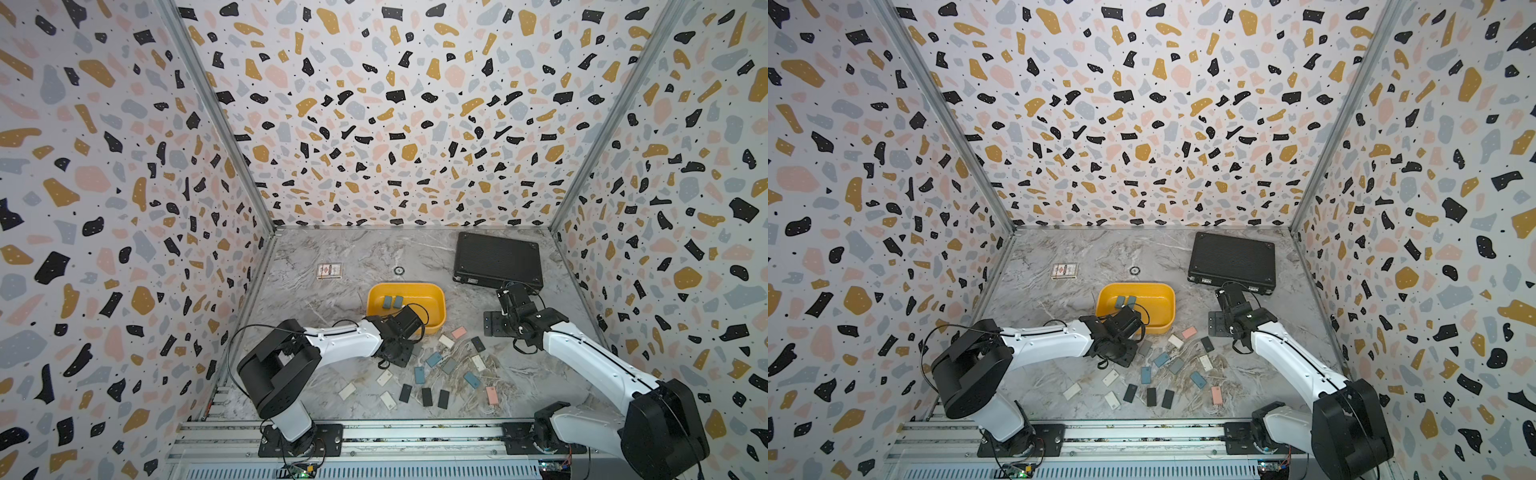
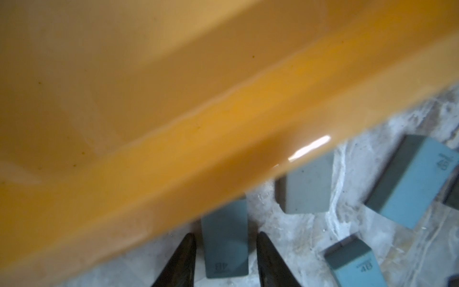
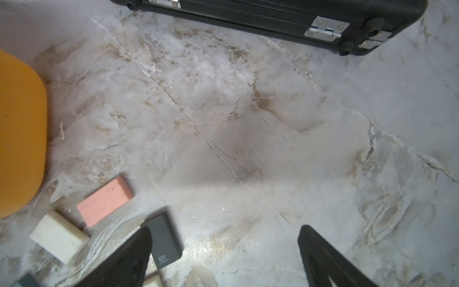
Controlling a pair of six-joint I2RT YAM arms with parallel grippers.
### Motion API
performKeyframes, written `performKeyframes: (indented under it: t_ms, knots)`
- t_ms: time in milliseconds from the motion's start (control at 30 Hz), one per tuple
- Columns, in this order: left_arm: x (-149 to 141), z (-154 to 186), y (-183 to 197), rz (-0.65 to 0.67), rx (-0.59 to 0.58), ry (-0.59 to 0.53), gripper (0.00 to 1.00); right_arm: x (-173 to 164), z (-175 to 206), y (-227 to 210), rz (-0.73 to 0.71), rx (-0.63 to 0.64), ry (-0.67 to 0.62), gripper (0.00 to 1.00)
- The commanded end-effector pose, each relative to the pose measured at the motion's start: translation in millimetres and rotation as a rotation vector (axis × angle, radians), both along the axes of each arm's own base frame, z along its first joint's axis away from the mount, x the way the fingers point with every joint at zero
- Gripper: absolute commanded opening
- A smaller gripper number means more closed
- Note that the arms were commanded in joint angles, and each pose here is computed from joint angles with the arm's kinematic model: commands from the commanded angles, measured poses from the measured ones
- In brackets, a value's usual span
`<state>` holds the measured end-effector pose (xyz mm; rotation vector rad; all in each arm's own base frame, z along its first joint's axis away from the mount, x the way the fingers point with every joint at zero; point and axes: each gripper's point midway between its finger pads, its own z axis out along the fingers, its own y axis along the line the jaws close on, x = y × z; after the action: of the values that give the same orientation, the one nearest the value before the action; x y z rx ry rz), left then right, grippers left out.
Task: Put the eraser in the storage box
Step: Pick up the eraser from the center of the board, then place the eraser in the storage box.
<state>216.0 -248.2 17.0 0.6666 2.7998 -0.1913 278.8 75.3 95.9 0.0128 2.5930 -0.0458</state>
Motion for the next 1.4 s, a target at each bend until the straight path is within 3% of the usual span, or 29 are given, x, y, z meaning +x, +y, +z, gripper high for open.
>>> performKeyframes:
  t_ms: [0,100,267,633,833,1033,1367]
  knots:
    - [-2,-8,0,-0.012,0.021,0.013,0.32,-4,-2,-2,0.004,-0.017,0.015,0.95]
    - [-3,-8,-1,-0.015,0.021,0.015,0.23,-4,-2,-2,0.003,-0.019,0.014,0.95]
    - [1,6,4,-0.012,0.032,-0.017,0.19,-4,-2,-2,0.001,-0.017,0.013,0.95]
    - [26,109,-6,-0.030,-0.073,-0.222,0.20,-3,1,-2,0.003,-0.018,0.009,0.95]
    - [48,139,-22,-0.046,-0.117,-0.284,0.21,-3,3,-3,0.001,-0.021,0.000,0.95]
    - [93,147,-44,-0.027,-0.160,-0.296,0.21,-1,5,-4,-0.003,-0.030,0.002,0.95]
    - [152,112,-47,0.037,-0.171,-0.234,0.21,3,7,-3,-0.007,-0.028,-0.003,0.95]
